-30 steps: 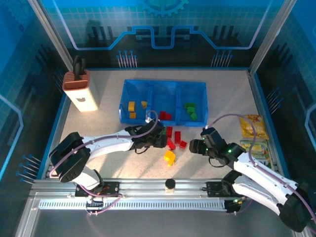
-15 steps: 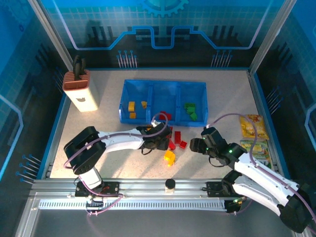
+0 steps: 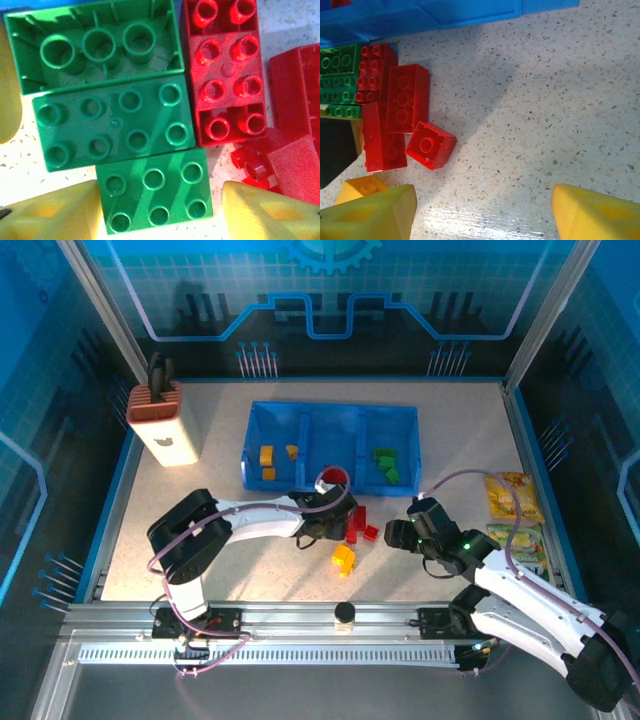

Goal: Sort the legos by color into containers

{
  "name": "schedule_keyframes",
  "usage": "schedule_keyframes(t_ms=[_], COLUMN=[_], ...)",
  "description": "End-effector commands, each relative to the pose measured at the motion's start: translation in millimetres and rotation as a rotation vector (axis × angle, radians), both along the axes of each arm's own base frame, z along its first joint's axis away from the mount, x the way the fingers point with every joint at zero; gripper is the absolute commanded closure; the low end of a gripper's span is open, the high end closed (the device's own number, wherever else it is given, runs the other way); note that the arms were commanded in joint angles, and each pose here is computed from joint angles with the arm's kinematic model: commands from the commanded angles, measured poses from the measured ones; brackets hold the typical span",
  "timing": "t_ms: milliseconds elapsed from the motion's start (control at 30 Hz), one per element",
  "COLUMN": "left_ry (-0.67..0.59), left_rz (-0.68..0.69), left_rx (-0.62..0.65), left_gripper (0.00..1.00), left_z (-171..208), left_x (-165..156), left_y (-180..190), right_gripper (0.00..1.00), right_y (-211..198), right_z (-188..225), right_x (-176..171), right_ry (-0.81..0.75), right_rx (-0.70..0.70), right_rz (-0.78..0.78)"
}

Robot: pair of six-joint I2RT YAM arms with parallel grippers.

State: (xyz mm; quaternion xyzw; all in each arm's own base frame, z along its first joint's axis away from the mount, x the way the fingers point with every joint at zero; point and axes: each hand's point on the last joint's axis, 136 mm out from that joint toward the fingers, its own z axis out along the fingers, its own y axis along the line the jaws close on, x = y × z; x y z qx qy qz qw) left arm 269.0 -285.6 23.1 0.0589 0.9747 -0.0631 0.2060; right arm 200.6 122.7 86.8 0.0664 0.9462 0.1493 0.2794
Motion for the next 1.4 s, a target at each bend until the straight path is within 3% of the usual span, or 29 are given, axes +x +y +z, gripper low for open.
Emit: schedule_keyframes(t_ms=[0,133,400,533,800,1100,1367], left_ry=[-0.012,-0.038,-0.129,-0.207,-0.353,-0.337,-0.312], left_rz=[0.02,0.012,-0.051,-0.101,-0.262,-0.287,-0.253], left_rx=[0.055,0.064,-0.086,-0.163,-0.197,-0.164,-0.157], left_gripper=[0.53,0.63,0.64,0.63,0.61,0.6,0.6], left_z=[1,13,72,110,175,163,149], left_x=[2,-2,-9,1,42,90,131], left_y=[9,12,-14,-33,-97,-148,-154], right_gripper=[0.28,0.28,0.28,0.27,0.25,0.26,0.26], right_y=[-4,-5,-30,-48,-67,-61,-61], right_z=[-4,-5,4,6,-5,-2,3], right_x=[-1,-1,3,-1,-19,-25,-27], right_ry=[-0.008,-0.009,-0.028,-0.021,0.037,0.053,0.039], right_rx=[-0.01,-0.013,-0.079,-0.092,-0.1,-0.073,-0.054], right_rz=[-0.022,-0.027,-0.12,-0.189,-0.259,-0.214,-0.212])
